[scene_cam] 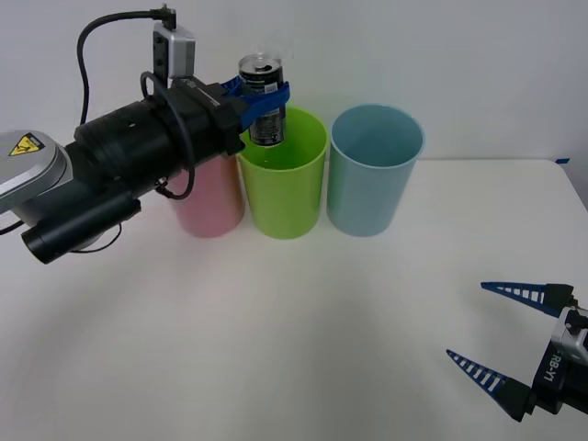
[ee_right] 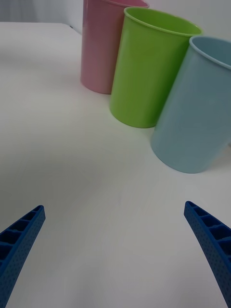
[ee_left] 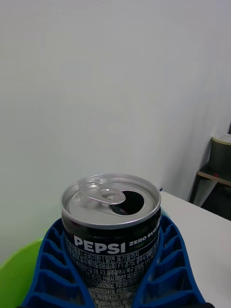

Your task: Put cans in the blue bin and PET bottles in the pink bin and trash in the green bin.

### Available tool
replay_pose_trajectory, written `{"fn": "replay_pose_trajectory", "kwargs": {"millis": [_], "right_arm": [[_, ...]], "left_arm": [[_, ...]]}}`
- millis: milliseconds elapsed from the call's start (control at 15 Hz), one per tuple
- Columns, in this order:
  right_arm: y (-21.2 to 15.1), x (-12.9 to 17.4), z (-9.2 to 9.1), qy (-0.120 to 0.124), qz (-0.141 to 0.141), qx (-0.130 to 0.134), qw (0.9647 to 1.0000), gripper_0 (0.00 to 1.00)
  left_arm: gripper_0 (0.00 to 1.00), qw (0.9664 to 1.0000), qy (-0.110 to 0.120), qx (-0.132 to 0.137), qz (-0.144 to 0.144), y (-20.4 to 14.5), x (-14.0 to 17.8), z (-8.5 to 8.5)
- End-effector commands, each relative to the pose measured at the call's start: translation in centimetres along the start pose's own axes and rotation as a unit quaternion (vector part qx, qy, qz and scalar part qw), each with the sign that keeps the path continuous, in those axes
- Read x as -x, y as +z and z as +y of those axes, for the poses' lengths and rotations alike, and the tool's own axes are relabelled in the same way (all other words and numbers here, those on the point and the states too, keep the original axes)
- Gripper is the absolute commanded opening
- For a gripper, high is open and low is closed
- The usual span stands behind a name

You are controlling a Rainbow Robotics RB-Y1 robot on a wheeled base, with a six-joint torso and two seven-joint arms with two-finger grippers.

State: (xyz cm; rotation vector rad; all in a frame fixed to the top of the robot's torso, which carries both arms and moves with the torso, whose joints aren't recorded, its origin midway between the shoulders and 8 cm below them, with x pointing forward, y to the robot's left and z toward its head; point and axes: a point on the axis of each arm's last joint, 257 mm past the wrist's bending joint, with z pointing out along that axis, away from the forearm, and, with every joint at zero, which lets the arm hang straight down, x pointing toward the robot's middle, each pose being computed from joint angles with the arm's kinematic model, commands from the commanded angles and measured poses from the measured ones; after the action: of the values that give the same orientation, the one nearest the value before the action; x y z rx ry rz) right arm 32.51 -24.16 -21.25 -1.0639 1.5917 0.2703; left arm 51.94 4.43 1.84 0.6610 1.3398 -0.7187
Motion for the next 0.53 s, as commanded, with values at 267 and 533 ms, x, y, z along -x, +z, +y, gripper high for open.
{"fn": "replay_pose_trajectory", "kwargs": {"millis": [267,533], "right_arm": [[0.0,0.0,0.0,0.0,0.0,0.0,1.0,1.0],[0.0,0.0,0.0,0.0,0.0,0.0,1.0,1.0]], "left_arm": [[0.0,0.9997,-0.015,0.0,0.017,7.6,-0.3,1.2],[0.0,0.9987,-0.034,0.0,0.037,11.9,-1.1,0.9]]}}
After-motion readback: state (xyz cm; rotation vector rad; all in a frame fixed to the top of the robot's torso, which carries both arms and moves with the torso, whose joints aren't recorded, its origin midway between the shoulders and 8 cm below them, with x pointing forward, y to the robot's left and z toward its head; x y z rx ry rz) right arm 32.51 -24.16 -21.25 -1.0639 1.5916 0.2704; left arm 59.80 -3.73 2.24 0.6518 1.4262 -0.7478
